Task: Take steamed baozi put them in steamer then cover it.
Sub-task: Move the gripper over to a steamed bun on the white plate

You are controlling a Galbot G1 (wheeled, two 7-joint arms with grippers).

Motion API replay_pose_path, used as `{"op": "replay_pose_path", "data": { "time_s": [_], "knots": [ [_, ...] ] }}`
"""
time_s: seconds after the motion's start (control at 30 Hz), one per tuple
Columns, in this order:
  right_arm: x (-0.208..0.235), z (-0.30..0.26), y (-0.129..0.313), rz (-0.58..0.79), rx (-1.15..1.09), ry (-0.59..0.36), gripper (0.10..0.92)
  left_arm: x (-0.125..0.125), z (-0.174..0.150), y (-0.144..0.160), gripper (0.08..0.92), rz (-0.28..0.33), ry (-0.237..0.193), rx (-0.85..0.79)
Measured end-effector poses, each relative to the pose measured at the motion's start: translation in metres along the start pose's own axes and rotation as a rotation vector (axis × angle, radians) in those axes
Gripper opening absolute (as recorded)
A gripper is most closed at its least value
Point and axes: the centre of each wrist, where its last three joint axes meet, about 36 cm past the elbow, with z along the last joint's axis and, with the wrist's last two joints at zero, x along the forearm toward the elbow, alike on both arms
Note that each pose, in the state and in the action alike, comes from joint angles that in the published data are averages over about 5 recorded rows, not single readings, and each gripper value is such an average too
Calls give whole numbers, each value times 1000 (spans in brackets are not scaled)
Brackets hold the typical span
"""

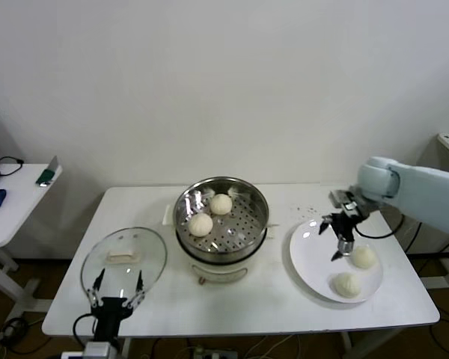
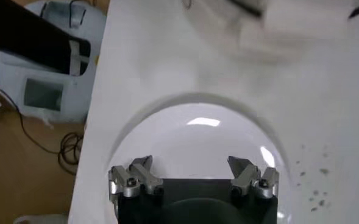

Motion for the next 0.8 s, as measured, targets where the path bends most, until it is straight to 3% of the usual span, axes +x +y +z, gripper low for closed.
{"op": "replay_pose_path", "data": {
  "time_s": [0.4, 0.8],
  "knots": [
    [-47, 22, 15, -69, -7, 57, 823, 5, 8, 1, 823, -17, 22, 2],
    [-59, 25, 19, -94, -4, 74, 823, 5, 11, 1, 823, -19, 26, 1]
  ]
}}
